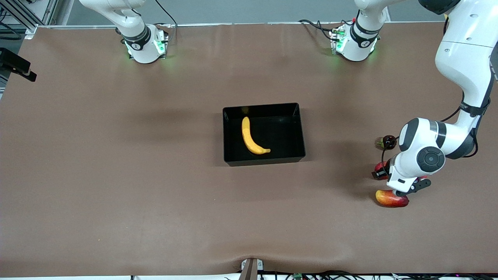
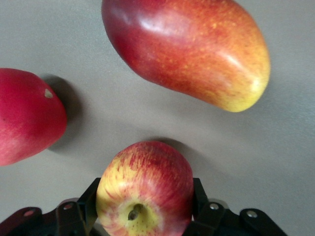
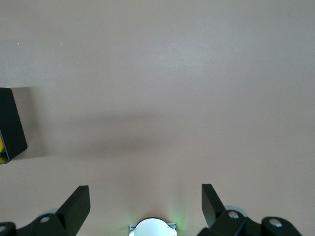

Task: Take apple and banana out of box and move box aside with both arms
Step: 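Carry the apple out and set it beside the mango with the left gripper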

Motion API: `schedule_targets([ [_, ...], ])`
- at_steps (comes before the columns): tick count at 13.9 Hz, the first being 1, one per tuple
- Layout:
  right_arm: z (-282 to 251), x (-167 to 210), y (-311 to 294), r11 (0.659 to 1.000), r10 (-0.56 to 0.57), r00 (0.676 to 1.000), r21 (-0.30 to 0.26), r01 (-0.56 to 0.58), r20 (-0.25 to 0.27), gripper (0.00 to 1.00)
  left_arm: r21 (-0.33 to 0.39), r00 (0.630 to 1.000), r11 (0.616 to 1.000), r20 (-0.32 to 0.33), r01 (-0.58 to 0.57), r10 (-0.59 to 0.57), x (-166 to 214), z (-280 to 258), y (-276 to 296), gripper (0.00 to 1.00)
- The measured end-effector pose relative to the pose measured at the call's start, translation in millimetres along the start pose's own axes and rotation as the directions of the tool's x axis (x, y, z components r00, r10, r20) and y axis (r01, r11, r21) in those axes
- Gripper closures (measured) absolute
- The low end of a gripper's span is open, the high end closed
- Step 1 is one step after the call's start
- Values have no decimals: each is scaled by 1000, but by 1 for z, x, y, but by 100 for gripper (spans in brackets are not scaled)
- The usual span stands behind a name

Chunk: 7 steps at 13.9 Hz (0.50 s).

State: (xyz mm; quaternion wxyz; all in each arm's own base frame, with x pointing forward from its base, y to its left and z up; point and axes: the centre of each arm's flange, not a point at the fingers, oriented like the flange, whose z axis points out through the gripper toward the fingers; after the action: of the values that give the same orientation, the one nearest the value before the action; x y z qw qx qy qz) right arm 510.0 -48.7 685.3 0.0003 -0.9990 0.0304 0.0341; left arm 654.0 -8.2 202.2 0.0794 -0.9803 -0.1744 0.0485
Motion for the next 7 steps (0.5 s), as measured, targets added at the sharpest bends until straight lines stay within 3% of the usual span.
schedule_targets([
  [2, 0, 0, 0, 1000, 0, 1000, 0, 0, 0, 0, 17, 1000, 1000, -14, -22, 22, 0, 0, 2, 25],
  [5, 0, 0, 0, 1000, 0, 1000, 0, 0, 0, 0, 8, 998, 999, -45, -33, 33, 1, -19, 8, 1],
  [7, 0, 0, 0, 1000, 0, 1000, 0, 0, 0, 0, -11, 996, 998, -67, -62, 61, -13, -62, 31, 0],
])
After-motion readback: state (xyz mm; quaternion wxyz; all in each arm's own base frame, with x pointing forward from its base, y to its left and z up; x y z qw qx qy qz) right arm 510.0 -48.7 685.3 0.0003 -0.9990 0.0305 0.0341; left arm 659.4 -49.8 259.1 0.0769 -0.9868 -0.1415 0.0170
